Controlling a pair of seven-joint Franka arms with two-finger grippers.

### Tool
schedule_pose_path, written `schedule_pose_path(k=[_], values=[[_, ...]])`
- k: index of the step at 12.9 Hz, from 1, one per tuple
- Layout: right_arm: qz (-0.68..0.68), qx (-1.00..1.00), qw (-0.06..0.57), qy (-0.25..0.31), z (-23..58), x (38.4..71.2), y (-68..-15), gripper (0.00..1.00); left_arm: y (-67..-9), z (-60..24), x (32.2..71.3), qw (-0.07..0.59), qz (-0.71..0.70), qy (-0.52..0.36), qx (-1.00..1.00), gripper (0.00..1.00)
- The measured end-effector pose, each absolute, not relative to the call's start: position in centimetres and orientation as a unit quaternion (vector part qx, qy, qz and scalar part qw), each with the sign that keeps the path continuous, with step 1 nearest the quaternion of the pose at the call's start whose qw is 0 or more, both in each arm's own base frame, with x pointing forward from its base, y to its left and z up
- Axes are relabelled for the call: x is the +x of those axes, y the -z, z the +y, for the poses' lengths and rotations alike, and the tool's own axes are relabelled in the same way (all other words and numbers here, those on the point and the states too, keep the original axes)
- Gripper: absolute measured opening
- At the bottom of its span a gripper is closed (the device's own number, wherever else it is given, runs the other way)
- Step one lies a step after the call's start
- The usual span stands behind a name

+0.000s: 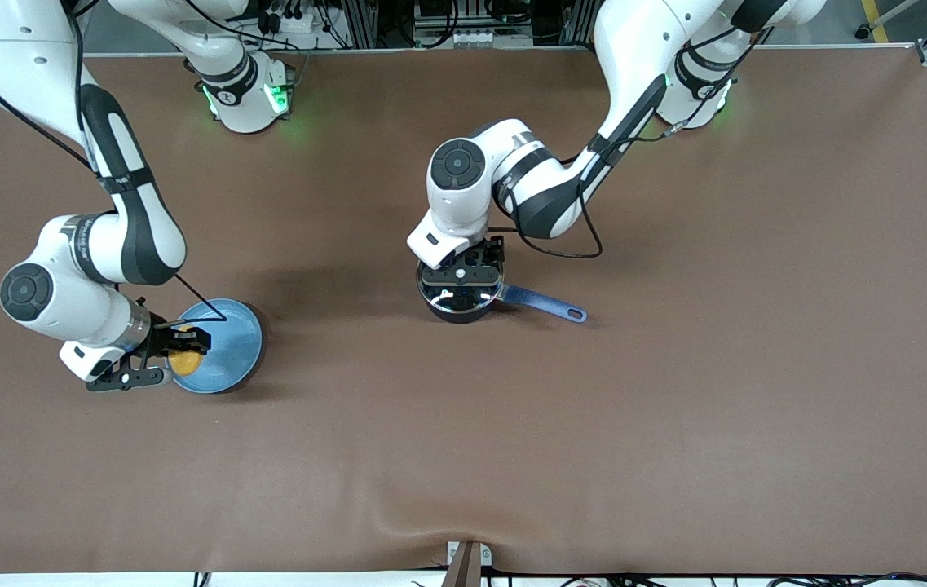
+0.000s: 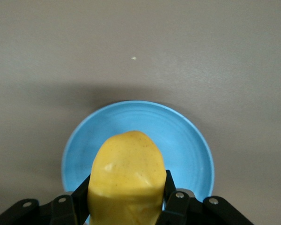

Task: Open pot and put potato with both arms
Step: 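Lift the potato with the right gripper while the left gripper lifts the lid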

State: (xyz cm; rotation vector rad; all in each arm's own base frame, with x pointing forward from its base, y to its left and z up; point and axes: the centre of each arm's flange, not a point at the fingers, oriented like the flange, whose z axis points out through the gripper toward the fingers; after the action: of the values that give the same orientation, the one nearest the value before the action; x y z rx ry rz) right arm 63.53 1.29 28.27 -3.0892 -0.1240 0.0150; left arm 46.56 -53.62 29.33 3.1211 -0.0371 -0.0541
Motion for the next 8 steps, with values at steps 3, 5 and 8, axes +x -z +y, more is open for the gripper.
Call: schedule_pose_path(k=[3,5,8], values=[[-0.016,-0.999,0.028,-0.001,6.1,63.3,-29.4,0.59,-29.4,-53.7,46.6,0.013,-0.012,0.015,1.000,0.79],[0.003,-0.999,0.034,0.000,10.5,62.8,-29.7,0.59,-29.5,-53.9,46.5,0.017,-0.010,0.013,1.000,0.60],[0.023,-0.998,0.062,0.001,15.1,62.0,-30.7,0.59,-29.6,-53.9,46.6,0.018,-0.009,0.012,1.000,0.60]])
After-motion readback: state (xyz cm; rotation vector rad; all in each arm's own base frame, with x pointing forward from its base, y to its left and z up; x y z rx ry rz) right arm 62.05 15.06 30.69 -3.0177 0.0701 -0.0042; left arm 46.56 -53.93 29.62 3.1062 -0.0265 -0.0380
